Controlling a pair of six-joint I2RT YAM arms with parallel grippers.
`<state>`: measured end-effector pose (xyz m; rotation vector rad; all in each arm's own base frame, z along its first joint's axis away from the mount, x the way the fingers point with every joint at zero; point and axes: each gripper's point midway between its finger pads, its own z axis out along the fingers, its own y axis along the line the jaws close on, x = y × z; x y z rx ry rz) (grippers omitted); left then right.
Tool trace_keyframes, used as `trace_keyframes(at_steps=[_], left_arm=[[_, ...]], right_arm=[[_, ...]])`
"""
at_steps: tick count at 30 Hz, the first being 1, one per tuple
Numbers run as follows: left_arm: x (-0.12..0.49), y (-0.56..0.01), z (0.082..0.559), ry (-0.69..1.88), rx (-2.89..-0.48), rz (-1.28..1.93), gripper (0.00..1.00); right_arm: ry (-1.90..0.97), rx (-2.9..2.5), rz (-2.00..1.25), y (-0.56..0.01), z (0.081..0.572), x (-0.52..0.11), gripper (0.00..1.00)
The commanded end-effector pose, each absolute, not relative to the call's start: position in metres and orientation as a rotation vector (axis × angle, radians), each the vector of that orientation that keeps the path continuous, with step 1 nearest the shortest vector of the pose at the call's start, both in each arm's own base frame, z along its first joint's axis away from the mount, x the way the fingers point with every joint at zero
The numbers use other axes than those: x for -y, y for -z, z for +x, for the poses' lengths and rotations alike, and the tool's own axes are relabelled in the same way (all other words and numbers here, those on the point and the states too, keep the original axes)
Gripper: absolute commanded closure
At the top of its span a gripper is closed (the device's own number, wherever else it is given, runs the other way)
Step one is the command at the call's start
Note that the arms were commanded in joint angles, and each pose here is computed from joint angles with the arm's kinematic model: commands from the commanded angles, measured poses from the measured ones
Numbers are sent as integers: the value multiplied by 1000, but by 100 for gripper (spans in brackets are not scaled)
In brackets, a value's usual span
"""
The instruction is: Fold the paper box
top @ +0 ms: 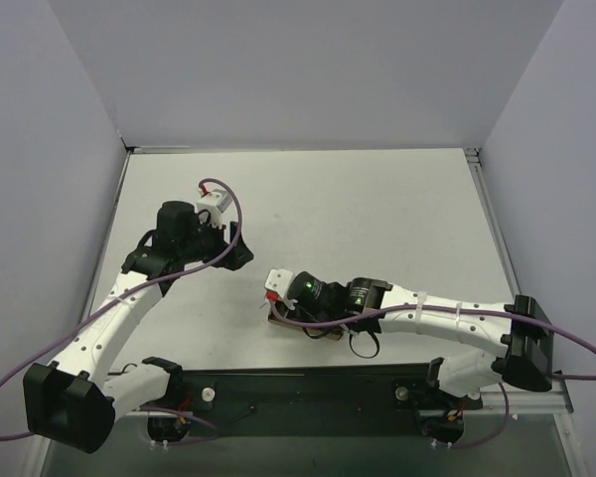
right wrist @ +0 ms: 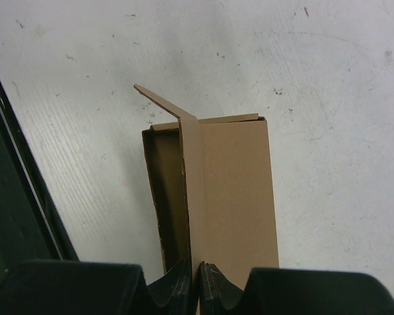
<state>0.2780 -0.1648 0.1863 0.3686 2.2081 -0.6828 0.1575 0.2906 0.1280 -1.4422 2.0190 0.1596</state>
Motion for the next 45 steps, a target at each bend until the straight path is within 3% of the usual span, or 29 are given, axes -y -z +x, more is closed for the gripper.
trace_keyframes(at_steps=[1,7,10,13,14,15,16,17,18,28,32,36,41,45], left_arm=[[170,-200,284,708,-2135,400,22],[172,-191,283,731,-2170,397,22],[175,-188,282,749,-2180,394,22],[178,-184,281,773,-2194,395,22],[178,-183,281,776,-2197,393,22],[179,-179,281,784,-2210,389,22],[180,-177,280,789,-2217,386,22],[181,-175,280,797,-2219,386,22],[183,-172,278,815,-2233,384,22],[214,-140,257,896,-2346,492,22],[225,-133,251,952,-2370,523,22],[229,-128,246,965,-2388,542,22],[225,-124,248,915,-2403,527,21],[229,-121,245,919,-2407,531,19]], right_arm=[[-55,-2042,-1503,-113,145,-283,89],[97,-2062,-1591,-72,128,-289,86],[132,-2071,-1596,-64,126,-291,78],[93,-2082,-1538,-73,124,-298,54],[78,-2082,-1523,-78,124,-300,41],[59,-2087,-1500,-85,123,-301,36],[13,-2076,-1466,-100,123,-306,24],[-20,-2076,-1451,-108,122,-308,21],[-43,-2079,-1437,-115,120,-307,2],[-399,-2285,-799,-177,146,-262,0],[-455,-2497,-279,-143,167,-216,2],[-559,-2562,44,-112,168,-193,4],[-863,-2538,243,-89,166,-209,4],[-910,-2507,345,-76,171,-206,4]])
